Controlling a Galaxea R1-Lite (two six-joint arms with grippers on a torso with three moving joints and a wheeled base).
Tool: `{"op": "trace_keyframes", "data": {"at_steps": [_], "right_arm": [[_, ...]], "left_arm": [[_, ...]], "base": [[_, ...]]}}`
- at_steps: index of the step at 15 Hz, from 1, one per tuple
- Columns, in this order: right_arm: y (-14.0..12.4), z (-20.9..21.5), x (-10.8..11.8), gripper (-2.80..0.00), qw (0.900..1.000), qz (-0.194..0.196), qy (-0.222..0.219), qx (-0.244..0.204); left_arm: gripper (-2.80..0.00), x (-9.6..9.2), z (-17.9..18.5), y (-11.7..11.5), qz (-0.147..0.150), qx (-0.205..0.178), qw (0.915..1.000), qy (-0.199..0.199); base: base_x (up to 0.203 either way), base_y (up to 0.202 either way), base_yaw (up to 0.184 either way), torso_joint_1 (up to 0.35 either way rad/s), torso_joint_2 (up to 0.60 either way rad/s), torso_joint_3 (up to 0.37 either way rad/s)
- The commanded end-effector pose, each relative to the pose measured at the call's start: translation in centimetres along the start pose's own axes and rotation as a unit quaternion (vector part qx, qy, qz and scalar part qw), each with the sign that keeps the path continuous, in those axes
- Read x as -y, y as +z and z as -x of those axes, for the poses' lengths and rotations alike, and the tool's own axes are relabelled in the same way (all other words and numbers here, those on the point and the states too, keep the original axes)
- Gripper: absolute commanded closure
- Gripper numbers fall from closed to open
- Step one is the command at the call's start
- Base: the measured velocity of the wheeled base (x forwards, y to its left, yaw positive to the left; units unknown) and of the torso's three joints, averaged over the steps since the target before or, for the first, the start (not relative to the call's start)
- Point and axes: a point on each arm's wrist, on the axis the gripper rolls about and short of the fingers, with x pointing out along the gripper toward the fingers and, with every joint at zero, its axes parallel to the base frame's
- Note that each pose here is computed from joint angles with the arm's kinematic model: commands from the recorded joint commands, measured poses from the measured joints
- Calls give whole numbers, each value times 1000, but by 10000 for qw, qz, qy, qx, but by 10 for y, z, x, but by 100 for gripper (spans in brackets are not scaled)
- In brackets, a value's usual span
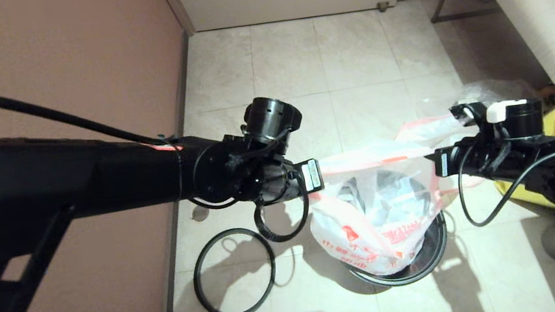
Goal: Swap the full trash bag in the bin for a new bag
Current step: Put the new garbage bag on the trash can
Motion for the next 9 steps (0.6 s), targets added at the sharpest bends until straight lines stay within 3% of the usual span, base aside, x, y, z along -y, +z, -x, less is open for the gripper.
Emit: {"op": "trace_keyframes", "data": {"at_steps": [1, 5, 9], "right_arm": [[6, -2, 11, 0, 9991, -146, 69, -383], [-15, -24, 27, 0, 9945, -270, 115, -1009], [-22, -48, 38, 0, 9923, -341, 63, -1193]], "left_arm": [[0, -8, -40, -6, -9, -270, 9993, 262], [0, -12, -77, -8, -77, -422, 9982, 421], [0, -8, -107, -9, -367, -167, 9987, 320]], "base": [[0, 0, 0, 0, 0, 0], [0, 0, 0, 0, 0, 0], [0, 0, 0, 0, 0, 0]]}}
